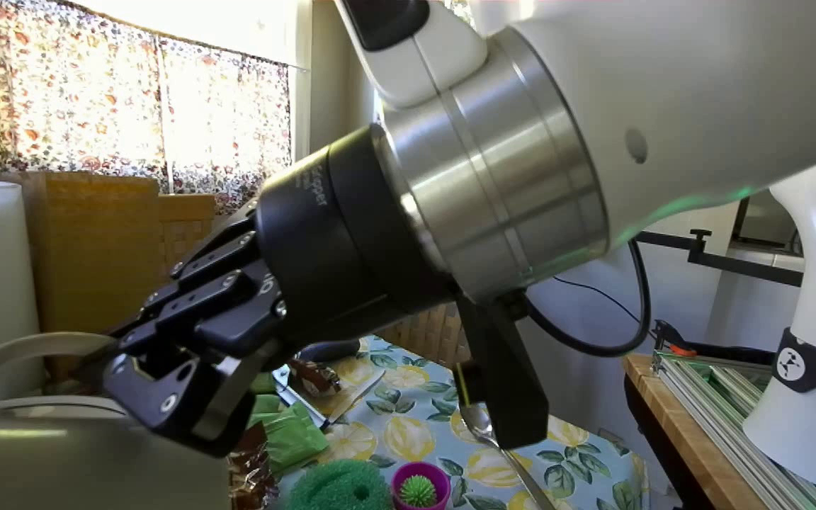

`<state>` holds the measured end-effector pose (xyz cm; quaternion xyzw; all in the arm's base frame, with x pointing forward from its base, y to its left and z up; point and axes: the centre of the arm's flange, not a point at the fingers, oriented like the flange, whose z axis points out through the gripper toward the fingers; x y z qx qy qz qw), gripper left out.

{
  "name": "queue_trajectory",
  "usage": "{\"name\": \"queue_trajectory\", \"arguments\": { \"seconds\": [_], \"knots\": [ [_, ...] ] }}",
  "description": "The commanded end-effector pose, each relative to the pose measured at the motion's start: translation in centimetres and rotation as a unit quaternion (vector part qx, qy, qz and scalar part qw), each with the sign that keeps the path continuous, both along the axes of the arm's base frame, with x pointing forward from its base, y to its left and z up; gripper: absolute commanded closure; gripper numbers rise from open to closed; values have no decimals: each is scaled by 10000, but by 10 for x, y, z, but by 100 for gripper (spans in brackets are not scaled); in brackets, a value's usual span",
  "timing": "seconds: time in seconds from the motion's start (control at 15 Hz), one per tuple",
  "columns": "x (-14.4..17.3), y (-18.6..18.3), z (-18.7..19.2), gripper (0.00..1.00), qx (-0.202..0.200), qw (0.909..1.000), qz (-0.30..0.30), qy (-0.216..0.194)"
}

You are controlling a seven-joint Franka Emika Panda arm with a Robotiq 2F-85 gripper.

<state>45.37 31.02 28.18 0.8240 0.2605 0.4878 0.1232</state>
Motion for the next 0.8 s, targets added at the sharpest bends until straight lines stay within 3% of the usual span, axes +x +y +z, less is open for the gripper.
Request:
{"name": "queue_trajectory", "arguments": {
  "seconds": [0.0, 0.73],
  "knots": [
    [-4, -6, 7, 97, 708, 9971, 87, -265],
    [-5, -9, 14, 97, 847, 9946, -155, -583]
  ]
}}
